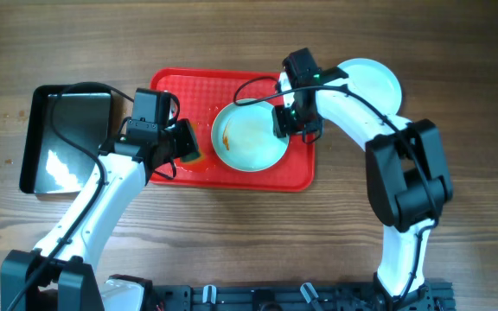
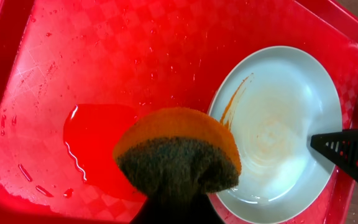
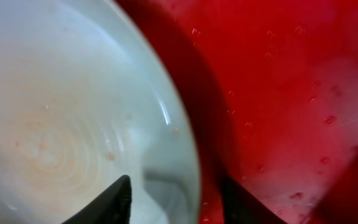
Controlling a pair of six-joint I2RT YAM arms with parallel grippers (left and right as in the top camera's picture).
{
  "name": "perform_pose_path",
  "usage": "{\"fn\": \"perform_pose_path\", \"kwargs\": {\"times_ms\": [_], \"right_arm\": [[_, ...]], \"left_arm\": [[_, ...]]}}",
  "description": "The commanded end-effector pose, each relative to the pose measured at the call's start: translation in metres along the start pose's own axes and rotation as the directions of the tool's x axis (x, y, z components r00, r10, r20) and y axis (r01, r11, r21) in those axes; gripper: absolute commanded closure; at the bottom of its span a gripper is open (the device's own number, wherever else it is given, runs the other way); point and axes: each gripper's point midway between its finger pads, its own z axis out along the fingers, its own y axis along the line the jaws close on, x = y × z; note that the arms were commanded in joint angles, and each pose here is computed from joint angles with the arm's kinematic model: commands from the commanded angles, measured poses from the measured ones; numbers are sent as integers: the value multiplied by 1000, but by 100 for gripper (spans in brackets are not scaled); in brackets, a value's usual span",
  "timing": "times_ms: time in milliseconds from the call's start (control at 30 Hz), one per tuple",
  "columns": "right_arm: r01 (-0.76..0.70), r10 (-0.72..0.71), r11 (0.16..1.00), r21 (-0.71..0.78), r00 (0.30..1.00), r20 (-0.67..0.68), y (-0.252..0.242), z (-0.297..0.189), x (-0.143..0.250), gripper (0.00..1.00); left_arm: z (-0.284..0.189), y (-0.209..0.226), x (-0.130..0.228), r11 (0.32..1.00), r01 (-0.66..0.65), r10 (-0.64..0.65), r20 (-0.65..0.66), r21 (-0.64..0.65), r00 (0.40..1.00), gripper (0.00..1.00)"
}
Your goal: Clean dirty plates on tray and stack at the side
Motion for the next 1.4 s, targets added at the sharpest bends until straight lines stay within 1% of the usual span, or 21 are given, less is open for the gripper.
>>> {"fn": "perform_pose_path", "kwargs": {"times_ms": [0, 33, 133, 200, 233, 300, 367, 400, 567, 633, 767, 867, 900, 933, 1033, 1067, 1100, 1133, 1200, 1300, 1367], "right_arm": [[-23, 24, 1000, 10, 997, -75, -7, 27, 15, 86], [-31, 32, 999, 12, 997, -76, -7, 27, 15, 96], [-6, 7, 1000, 17, 997, -78, 5, 28, 16, 96], [15, -14, 1000, 10, 997, -74, 26, 32, 19, 96], [6, -6, 1000, 6, 998, -56, 39, 35, 17, 95], [-22, 22, 1000, -2, 999, -31, 53, 38, 14, 96], [-69, 70, 997, 33, 998, -8, 56, 40, 12, 96], [-70, 70, 996, 49, 998, -2, 55, 40, 12, 96], [-119, 118, 988, 94, 993, 17, 46, 39, 11, 96], [-145, 143, 984, 107, 989, 27, 44, 39, 9, 96], [-145, 143, 984, 107, 989, 27, 44, 39, 9, 96], [-144, 142, 984, 107, 990, 27, 44, 39, 9, 96], [-144, 142, 984, 107, 990, 26, 43, 39, 10, 96], [-142, 140, 984, 109, 990, 23, 43, 39, 10, 96], [-139, 138, 984, 114, 990, 20, 42, 39, 11, 96], [-139, 138, 984, 114, 990, 20, 42, 39, 11, 96], [-139, 138, 984, 114, 990, 20, 42, 39, 11, 96], [-139, 138, 984, 114, 990, 20, 42, 39, 11, 96], [-142, 140, 983, 114, 990, 20, 42, 39, 11, 96], [-140, 139, 983, 115, 990, 20, 42, 39, 11, 96], [-141, 140, 983, 115, 990, 20, 42, 39, 12, 96]], "left_arm": [[2, 0, 2, 1000, 12, -12, -11, 8, 1000, 96], [2, -2, 3, 1000, 12, -12, -15, 16, 1000, 96], [2, -11, 2, 998, 9, -8, -19, 64, 1000, 96], [2, -17, -1, 996, 0, 1, -4, 87, 1000, 96], [2, -29, -1, 992, -21, 21, 3, 126, 1000, 96], [5, -38, 0, 989, -45, 44, 9, 142, 999, 96], [15, -46, 5, 988, -34, 36, -7, 151, 999, 96], [27, -49, 11, 989, -4, 9, -32, 149, 999, 96], [67, -36, 31, 996, 10, 1, -118, 87, 993, 96], [71, -33, 32, 997, 11, -2, -121, 72, 993, 96], [73, -31, 29, 998, 6, 1, -103, 61, 995, 96], [83, -28, 32, 999, 7, -1, -115, 51, 993, 96], [86, -25, 33, 999, 7, -3, -118, 39, 993, 96], [91, -16, 34, 1000, 4, -5, -114, -6, 993, 96], [92, 29, 29, 972, -23, 10, -57, -236, 998, 96], [90, 34, 27, 962, -59, 47, -52, -266, 998, 96], [89, 40, 24, 946, -132, 121, -55, -295, 991, 96], [87, 44, 20, 931, -171, 164, -49, -322, 985, 96], [79, 54, 7, 899, -182, 197, -4, -398, 980, 96], [57, 55, -16, 880, -154, 216, 92, -449, 972, 96], [35, 42, -31, 900, -129, 216, 169, -416, 962, 96]]}}
